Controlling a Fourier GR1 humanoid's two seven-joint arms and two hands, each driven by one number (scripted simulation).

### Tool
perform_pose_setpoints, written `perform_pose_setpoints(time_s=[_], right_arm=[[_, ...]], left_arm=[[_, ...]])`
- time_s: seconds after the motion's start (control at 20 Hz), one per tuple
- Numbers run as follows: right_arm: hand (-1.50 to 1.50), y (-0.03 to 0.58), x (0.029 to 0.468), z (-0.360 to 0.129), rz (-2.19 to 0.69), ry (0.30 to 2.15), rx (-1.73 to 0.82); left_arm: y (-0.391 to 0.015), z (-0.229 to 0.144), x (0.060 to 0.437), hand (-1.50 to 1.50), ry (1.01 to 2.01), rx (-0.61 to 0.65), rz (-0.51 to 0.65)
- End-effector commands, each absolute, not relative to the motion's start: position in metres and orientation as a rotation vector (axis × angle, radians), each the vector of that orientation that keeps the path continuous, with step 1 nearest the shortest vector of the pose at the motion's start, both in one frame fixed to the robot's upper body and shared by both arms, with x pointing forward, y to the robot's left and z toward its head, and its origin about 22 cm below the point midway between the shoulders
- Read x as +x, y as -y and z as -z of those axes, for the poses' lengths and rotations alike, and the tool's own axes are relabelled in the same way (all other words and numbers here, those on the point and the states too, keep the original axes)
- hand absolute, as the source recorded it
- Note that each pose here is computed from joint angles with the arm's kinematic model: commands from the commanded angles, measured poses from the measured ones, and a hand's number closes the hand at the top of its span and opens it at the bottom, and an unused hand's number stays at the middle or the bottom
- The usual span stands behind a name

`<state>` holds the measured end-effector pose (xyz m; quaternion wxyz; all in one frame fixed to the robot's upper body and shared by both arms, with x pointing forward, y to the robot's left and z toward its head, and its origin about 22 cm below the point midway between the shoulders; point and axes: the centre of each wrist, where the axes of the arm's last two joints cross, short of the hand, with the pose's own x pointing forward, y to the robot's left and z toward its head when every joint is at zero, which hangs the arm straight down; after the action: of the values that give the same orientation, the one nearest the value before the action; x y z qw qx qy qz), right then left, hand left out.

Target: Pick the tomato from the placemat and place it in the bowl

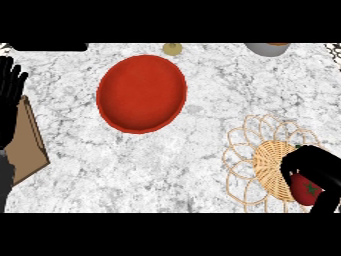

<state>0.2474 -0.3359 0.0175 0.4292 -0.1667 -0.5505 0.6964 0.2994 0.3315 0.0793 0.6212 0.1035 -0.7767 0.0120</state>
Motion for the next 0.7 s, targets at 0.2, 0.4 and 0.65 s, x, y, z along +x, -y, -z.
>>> perform_pose_setpoints(time_s=[0.2, 0.4, 0.65], right_arm=[[1.5, 0.394, 0.31, -0.056, -1.337, 1.026, -0.792], [1.5, 0.403, 0.341, -0.055, -1.301, 1.024, -0.867], [1.5, 0.41, 0.364, -0.088, -1.233, 1.11, -1.037]], left_arm=[[-0.318, -0.087, 0.306, 0.0, 1.818, 0.192, -0.009], [-0.325, -0.094, 0.305, 0.0, 1.798, 0.21, -0.002], [-0.316, -0.089, 0.305, 0.0, 1.8, 0.224, -0.005]])
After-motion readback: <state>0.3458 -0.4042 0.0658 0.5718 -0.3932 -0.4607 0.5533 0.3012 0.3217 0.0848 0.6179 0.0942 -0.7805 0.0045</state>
